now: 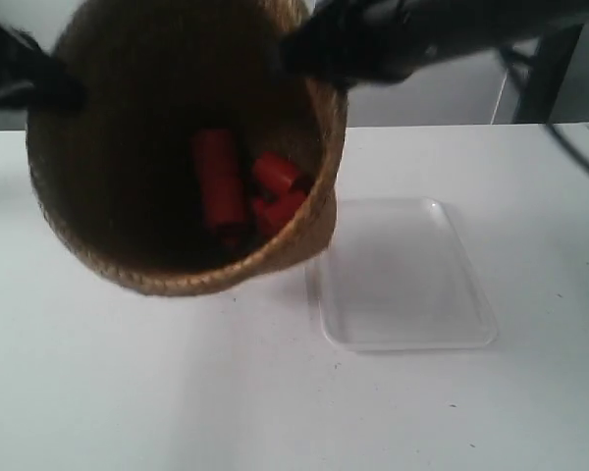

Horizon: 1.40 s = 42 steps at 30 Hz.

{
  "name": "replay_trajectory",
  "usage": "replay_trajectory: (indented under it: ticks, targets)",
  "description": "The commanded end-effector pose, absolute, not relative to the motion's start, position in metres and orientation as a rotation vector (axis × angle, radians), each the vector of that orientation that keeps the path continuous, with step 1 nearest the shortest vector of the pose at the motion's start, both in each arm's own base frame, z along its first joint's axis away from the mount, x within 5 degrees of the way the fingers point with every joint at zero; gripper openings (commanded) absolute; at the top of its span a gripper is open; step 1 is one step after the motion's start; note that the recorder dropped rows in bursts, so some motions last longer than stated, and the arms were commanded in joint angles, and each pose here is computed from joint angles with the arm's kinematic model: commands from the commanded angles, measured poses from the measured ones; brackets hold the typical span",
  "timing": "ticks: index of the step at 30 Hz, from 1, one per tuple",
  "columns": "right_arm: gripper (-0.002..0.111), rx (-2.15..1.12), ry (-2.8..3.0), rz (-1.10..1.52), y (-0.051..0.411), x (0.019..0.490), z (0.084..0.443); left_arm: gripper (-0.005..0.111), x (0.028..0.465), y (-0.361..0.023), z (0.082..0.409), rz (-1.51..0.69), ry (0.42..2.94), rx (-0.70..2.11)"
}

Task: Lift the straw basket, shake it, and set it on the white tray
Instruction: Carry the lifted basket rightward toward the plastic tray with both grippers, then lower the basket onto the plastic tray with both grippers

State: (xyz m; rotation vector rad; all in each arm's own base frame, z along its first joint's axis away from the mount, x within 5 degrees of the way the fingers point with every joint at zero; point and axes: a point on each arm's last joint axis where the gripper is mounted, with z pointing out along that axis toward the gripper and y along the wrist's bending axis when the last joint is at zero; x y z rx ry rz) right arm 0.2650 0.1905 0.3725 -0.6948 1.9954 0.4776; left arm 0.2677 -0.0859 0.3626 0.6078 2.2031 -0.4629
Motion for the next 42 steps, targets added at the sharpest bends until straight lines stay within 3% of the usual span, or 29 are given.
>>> replay_trajectory:
  ticks: [1,4,8,10,14,15,21,28,42]
  targets:
    - [0.0,-0.63,1.808,0.549,0.184,0.248,0.429,0.0,0.249,-0.087,0.402,-0.468,2.092,0.663]
    - [0.0,-0.646,1.801,0.527,0.183,0.248,0.431,0.0,0.247,-0.087,0.416,-0.469,2.023,0.627]
    - [0.0,-0.71,1.993,0.483,0.2,0.274,0.372,0.0,0.27,-0.093,0.369,-0.525,2.201,0.642]
    - [0.0,-0.71,1.97,0.49,0.201,0.273,0.384,0.0,0.269,-0.094,0.378,-0.527,2.182,0.655]
    - [0.0,-0.659,1.781,0.529,0.187,0.252,0.45,0.0,0.249,-0.09,0.437,-0.484,1.981,0.654]
    - [0.0,-0.658,1.771,0.523,0.185,0.251,0.453,0.0,0.249,-0.089,0.439,-0.477,1.977,0.649]
    - [0.0,-0.747,2.035,0.494,0.205,0.277,0.38,0.0,0.281,-0.1,0.359,-0.561,2.263,0.658]
    - [0.0,-0.68,1.884,0.394,0.173,0.261,0.434,0.0,0.258,-0.12,0.42,-0.598,2.022,0.714]
    - [0.0,-0.419,2.148,0.214,0.103,0.285,0.417,0.0,0.286,-0.151,0.4,-0.806,2.046,0.685]
